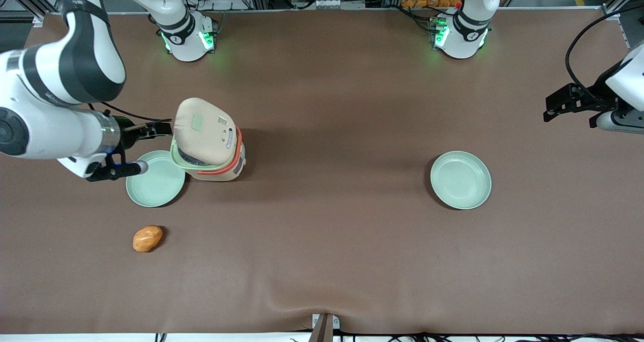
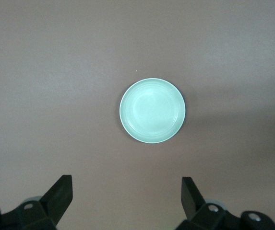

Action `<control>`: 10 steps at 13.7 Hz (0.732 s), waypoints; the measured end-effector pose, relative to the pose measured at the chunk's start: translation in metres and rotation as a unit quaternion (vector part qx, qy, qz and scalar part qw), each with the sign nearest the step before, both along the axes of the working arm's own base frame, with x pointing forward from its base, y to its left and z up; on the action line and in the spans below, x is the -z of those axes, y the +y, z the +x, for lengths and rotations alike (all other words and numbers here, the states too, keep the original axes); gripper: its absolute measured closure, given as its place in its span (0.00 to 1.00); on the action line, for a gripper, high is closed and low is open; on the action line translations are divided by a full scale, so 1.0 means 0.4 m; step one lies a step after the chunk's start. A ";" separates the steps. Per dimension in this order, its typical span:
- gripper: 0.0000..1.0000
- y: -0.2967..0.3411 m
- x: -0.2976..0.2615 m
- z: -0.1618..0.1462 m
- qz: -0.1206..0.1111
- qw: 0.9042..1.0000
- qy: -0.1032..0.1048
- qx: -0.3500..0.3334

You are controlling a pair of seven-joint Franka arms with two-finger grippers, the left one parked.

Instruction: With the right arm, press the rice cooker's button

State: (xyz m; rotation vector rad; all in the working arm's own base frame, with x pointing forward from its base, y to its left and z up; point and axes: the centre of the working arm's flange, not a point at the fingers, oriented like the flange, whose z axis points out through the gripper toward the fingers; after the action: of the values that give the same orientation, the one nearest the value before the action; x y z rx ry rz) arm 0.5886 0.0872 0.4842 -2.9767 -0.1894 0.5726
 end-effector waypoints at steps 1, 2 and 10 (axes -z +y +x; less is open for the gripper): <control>0.00 -0.012 -0.026 -0.005 0.001 1.000 -0.007 0.004; 0.00 -0.023 -0.053 -0.011 0.000 1.000 -0.016 0.006; 0.00 -0.148 -0.230 -0.012 -0.028 0.990 -0.135 0.039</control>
State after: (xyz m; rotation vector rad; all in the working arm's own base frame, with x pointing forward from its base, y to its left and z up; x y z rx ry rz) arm 0.5840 0.0280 0.5762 -3.0901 -0.0781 0.1654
